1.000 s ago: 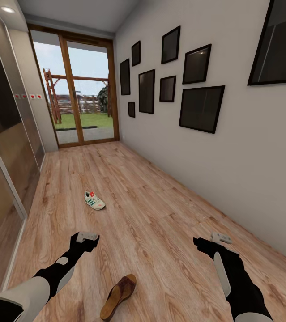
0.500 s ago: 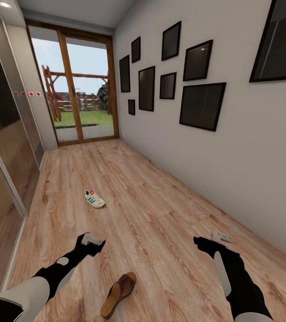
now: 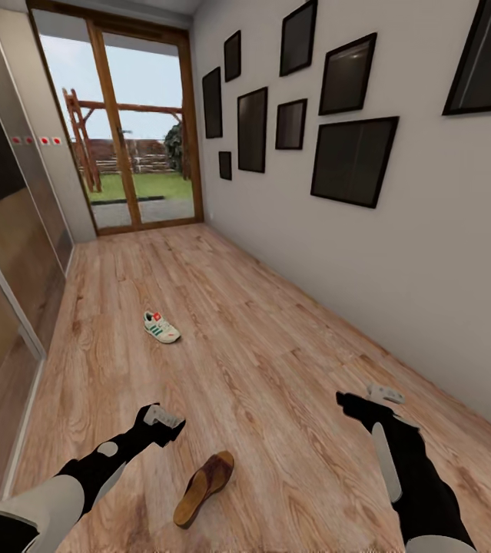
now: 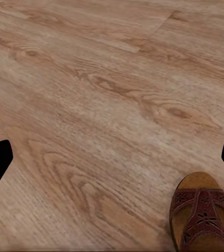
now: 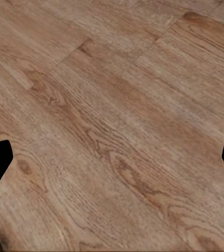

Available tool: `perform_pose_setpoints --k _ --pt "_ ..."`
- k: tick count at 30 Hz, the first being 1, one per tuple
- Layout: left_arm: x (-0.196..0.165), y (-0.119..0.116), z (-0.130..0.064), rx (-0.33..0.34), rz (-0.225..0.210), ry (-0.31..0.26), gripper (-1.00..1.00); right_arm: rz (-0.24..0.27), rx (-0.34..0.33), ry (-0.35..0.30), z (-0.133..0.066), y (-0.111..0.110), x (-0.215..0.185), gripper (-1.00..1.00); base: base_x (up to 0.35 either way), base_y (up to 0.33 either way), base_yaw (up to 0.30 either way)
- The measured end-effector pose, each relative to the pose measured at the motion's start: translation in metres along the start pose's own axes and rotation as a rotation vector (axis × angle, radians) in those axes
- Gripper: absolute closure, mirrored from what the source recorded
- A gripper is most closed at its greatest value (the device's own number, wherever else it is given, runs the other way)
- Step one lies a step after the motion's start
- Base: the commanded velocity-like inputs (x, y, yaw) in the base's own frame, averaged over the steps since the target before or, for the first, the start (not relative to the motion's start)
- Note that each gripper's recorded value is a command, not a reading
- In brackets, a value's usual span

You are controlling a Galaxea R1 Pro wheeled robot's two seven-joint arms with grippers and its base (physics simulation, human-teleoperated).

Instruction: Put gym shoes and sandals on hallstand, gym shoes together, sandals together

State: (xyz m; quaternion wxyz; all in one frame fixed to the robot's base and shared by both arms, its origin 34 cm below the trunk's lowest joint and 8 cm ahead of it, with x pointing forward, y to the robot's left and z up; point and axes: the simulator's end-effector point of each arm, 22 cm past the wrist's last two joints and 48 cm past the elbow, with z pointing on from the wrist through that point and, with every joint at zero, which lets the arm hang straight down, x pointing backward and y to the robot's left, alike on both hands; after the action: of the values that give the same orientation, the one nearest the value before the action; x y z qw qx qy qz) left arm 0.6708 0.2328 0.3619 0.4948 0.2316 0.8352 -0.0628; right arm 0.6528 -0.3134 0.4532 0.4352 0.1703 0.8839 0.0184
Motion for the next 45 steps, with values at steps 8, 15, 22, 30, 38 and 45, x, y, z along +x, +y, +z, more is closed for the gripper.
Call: perform_pose_setpoints --k 8,15,22,30,38,45 --pt "0.022 -0.006 0.007 0.013 -0.014 0.034 -1.00 -0.004 0.006 -0.071 -0.004 -0.002 -0.028 -1.00 0.000 0.000 0.000" --pt "0.045 -0.013 0.013 0.026 -0.027 0.069 -1.00 -0.009 0.018 -0.042 0.008 -0.007 -0.012 -1.00 0.000 0.000 0.000" --pt "0.068 -0.020 0.019 0.040 -0.042 0.103 -1.00 -0.014 0.031 -0.004 0.021 -0.012 0.007 -1.00 0.000 0.000 0.000" --pt "0.095 -0.028 0.024 0.054 -0.060 0.143 -1.00 -0.020 0.044 0.039 0.035 -0.018 0.030 -1.00 0.000 0.000 0.000" --pt "0.121 -0.036 0.028 0.064 -0.080 0.182 -1.00 -0.026 0.059 0.082 0.048 -0.024 0.054 -1.00 0.000 0.000 0.000" --pt "0.145 -0.043 0.030 0.073 -0.096 0.217 -1.00 -0.031 0.071 0.120 0.058 -0.030 0.075 -1.00 0.000 0.000 0.000"
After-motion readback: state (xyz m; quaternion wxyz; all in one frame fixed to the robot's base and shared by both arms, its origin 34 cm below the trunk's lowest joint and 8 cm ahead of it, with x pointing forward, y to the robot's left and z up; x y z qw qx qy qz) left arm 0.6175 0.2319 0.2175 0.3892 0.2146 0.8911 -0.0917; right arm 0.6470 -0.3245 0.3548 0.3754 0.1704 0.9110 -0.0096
